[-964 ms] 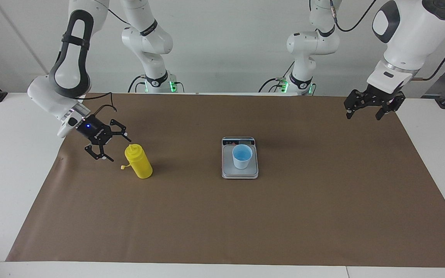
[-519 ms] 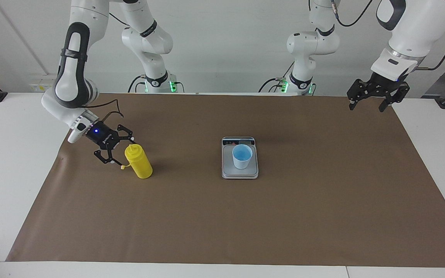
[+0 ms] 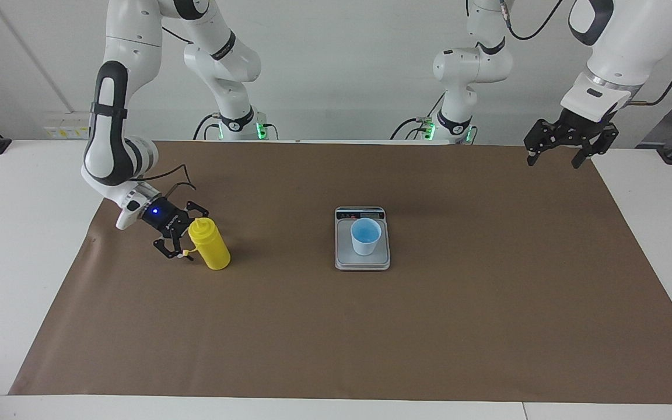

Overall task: Pour seasoning into cup on scale with both arms
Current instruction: 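Reach the right gripper to the yellow bottle and grasp it, then lift the yellow bottle with the right gripper toward the cup, then tilt the bottle nozzle-down over the blue cup with the right gripper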

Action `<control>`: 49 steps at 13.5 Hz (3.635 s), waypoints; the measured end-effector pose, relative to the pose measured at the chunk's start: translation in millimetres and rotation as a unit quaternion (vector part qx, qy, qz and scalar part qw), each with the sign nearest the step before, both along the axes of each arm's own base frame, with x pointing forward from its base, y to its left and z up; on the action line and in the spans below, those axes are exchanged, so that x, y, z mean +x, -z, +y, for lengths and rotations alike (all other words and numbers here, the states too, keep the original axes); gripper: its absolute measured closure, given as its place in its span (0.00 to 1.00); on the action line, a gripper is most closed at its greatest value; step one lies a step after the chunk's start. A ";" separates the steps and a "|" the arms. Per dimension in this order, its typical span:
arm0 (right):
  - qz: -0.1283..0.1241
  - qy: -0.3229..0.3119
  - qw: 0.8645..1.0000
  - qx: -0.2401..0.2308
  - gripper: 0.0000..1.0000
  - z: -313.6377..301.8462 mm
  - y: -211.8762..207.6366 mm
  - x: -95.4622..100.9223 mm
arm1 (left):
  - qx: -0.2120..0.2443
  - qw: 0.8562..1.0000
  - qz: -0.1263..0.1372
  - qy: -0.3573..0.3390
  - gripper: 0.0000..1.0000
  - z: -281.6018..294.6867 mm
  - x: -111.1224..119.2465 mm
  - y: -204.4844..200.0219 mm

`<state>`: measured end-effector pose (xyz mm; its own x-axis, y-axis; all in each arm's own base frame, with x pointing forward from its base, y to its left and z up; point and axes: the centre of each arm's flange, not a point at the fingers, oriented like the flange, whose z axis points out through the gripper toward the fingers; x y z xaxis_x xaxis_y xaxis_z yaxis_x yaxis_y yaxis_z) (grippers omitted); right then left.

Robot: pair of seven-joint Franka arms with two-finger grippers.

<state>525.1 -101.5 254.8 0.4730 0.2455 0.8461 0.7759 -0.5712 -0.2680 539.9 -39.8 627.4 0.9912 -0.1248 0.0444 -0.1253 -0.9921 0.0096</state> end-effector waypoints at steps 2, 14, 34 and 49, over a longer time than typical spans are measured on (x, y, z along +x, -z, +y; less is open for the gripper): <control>-0.002 -0.002 1.000 0.005 0.00 9.0 -1.2 2.9 | -0.004 1.000 0.000 -0.001 0.00 -0.6 -0.1 0.0; -0.038 -0.021 0.999 -0.013 0.47 26.1 -31.5 31.2 | -0.003 1.000 0.011 0.000 0.00 -1.2 -2.3 1.9; 0.037 -0.113 0.915 -0.387 0.52 246.6 -179.0 81.5 | -0.003 1.000 0.011 0.000 0.00 -0.4 -2.2 1.9; -0.145 -0.164 0.727 -0.651 0.52 421.5 -181.4 39.9 | -0.003 1.000 0.011 0.000 0.00 -0.4 -2.2 1.9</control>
